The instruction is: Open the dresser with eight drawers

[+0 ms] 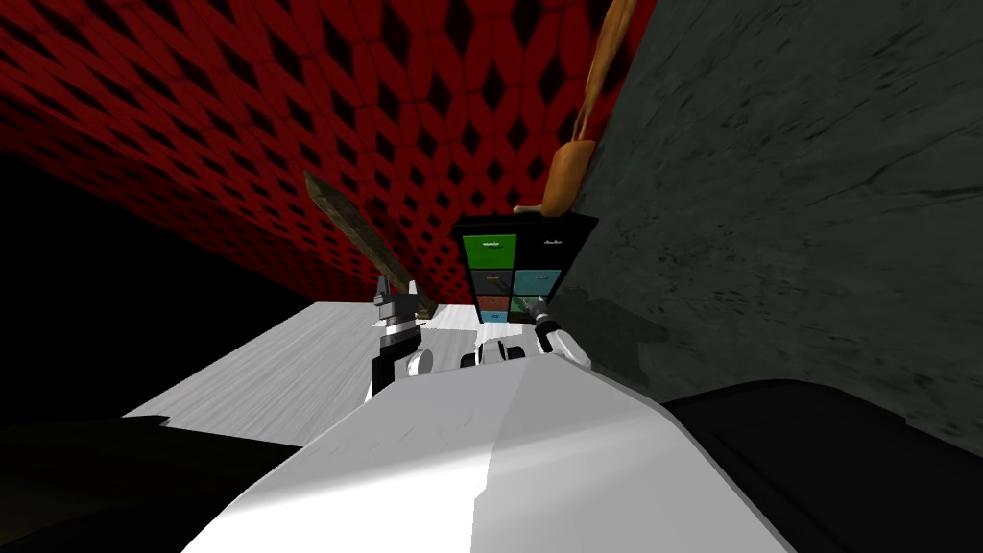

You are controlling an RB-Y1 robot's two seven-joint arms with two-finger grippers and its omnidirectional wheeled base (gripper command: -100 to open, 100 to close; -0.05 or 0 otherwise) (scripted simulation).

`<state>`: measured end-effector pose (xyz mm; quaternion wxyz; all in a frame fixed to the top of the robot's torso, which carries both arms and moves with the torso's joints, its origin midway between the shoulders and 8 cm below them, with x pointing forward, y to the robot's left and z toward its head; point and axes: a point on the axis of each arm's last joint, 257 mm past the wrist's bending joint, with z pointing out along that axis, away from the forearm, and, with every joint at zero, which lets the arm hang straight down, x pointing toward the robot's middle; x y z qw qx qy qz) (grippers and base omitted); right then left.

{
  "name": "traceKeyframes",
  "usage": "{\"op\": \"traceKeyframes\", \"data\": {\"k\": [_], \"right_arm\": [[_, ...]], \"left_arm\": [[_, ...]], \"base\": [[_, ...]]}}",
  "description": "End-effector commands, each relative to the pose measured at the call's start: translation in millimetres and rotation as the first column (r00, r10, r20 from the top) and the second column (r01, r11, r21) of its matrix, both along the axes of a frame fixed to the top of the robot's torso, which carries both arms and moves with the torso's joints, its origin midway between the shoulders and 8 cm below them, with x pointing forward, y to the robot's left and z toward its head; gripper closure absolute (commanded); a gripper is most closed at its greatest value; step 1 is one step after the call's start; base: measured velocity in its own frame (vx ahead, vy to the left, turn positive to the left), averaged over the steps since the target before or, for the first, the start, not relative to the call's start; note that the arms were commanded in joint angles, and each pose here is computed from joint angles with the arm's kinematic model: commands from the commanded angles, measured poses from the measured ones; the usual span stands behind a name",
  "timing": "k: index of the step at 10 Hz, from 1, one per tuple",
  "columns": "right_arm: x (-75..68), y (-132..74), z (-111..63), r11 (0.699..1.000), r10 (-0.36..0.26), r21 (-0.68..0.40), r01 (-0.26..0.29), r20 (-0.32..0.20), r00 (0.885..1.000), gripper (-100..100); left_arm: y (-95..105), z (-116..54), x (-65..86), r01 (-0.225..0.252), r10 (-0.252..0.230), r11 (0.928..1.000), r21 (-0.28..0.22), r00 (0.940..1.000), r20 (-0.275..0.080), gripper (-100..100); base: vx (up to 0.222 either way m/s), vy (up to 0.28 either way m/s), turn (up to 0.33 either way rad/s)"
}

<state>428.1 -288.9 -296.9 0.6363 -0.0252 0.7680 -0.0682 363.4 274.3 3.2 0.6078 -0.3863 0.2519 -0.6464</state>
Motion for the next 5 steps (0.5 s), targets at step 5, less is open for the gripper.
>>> {"op": "traceKeyframes", "data": {"k": [5], "right_arm": [[-3.9,-25,-21.7,0.962,-0.061,-0.269,0.045,-0.053,0.997,-100]], "left_arm": [[0.0,0.0,0.0,0.000,0.000,1.0000,0.000,1.0000,0.000,0]], "base": [[0.059,0.034,0.033]]}}
